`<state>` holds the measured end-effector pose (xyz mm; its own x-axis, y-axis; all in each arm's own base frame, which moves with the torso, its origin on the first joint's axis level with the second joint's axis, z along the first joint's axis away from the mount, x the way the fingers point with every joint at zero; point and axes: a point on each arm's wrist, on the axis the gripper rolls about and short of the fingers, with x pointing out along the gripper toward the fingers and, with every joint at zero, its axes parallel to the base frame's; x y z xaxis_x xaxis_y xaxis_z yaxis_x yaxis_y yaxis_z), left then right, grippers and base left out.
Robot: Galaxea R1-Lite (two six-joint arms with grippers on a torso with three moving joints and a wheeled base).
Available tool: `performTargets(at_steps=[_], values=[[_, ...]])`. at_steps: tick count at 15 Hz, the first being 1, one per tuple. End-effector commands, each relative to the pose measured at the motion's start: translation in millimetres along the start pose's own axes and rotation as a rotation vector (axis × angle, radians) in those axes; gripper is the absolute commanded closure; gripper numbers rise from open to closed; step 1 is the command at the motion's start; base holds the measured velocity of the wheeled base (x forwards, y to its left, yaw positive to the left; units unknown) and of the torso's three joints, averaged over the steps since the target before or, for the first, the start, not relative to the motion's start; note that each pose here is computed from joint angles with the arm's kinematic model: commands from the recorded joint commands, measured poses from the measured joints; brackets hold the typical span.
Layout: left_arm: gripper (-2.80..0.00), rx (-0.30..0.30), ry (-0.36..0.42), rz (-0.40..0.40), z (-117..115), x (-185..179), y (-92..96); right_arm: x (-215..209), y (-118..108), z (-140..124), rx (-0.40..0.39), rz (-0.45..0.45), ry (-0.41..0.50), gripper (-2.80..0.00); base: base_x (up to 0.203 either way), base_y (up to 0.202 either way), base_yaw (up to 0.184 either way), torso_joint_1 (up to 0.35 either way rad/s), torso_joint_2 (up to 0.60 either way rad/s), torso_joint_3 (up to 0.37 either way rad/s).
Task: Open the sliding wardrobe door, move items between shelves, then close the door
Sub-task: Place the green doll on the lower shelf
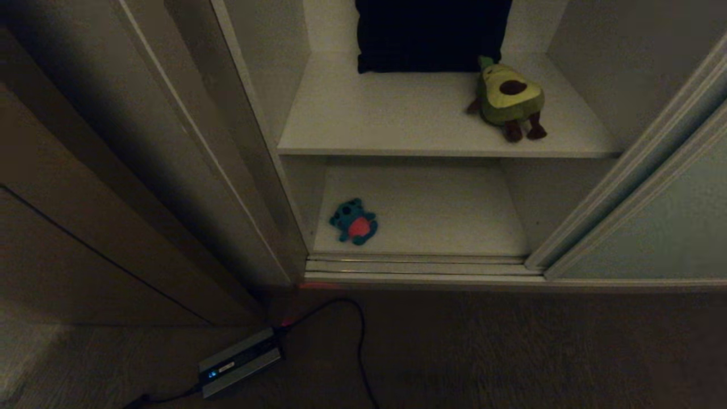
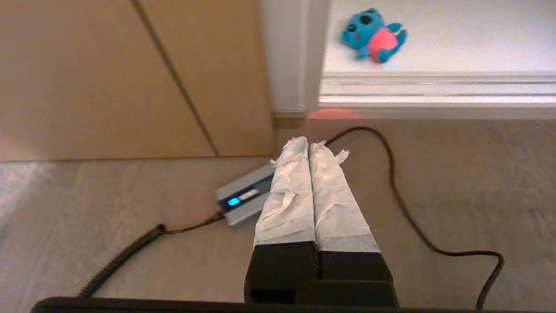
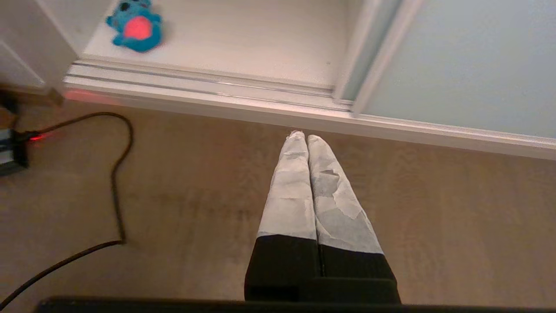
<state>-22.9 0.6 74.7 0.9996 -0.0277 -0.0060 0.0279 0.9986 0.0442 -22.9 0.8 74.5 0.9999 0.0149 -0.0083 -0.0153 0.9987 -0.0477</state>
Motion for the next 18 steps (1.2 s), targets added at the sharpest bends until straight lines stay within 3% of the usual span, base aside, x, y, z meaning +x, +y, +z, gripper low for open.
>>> performTargets(at_steps=[1,8,18], values=[[0.00,0.000,0.000,0.000,-0.1,0.0,0.0,0.3,0.0,-0.8,-0.001,0.001,0.004,0.00,0.000,0.196,-0.006,0.002,0.00,-0.002],[0.00,0.002,0.000,0.000,-0.1,0.0,0.0,0.3,0.0,-0.8,-0.001,0.001,0.004,0.00,0.000,0.168,-0.001,0.006,0.00,0.002],[0.00,0.005,0.000,-0.001,0.0,0.0,0.0,0.3,0.0,-0.8,-0.001,0.001,0.004,0.00,0.000,0.000,0.000,0.000,0.00,0.000]])
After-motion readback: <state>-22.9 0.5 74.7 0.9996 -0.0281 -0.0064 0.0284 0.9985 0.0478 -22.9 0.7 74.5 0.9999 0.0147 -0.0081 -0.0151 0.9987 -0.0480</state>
